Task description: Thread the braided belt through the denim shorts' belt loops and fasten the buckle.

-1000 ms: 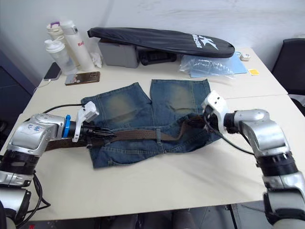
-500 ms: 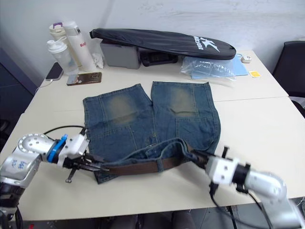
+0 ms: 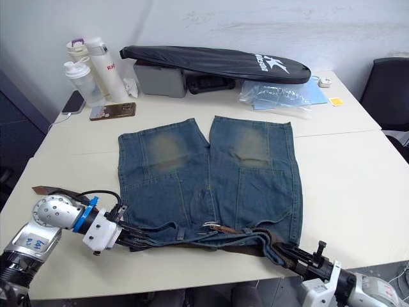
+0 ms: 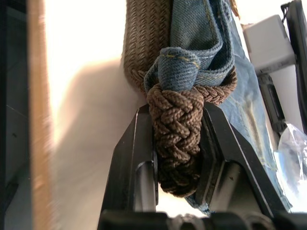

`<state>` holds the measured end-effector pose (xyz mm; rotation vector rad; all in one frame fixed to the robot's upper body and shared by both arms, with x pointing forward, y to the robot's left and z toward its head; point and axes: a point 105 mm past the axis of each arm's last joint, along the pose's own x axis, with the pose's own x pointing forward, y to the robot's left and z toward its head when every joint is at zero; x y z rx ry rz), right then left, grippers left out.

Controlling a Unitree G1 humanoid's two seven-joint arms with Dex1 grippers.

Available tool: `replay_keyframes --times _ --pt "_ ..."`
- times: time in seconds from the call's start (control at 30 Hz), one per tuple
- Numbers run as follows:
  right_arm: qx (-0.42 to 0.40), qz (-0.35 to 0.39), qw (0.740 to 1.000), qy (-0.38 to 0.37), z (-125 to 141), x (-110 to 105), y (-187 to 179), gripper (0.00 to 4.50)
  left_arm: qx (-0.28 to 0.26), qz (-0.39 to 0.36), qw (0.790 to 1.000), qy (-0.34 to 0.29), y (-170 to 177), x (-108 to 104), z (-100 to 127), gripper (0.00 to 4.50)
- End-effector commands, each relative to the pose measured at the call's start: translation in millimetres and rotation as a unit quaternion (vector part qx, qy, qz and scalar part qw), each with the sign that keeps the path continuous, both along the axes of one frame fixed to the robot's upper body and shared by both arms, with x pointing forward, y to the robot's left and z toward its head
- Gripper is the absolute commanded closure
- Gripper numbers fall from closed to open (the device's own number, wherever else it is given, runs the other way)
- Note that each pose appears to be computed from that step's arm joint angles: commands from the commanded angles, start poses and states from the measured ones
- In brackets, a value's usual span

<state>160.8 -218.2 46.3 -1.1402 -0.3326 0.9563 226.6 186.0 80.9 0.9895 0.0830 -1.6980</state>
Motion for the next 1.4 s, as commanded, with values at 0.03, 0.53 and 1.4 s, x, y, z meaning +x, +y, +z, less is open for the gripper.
replay_keyframes --times 0.03,0.53,1.4 --pt "-0.039 -0.046 0.997 0.043 -14.9 -7.3 -35.4 4.03 0.102 0.011 0.995 0.022 33.7 -5.7 -28.0 4.36" --pt "-0.058 -0.085 0.994 0.046 -14.9 -22.8 -69.3 0.0 0.053 0.073 0.995 0.042 48.1 5.2 -25.1 4.36" --pt "0.089 -0.123 0.986 -0.07 91.9 33.6 -10.5 0.0 0.086 0.152 0.954 0.242 80.2 -35.2 8.0 2.25"
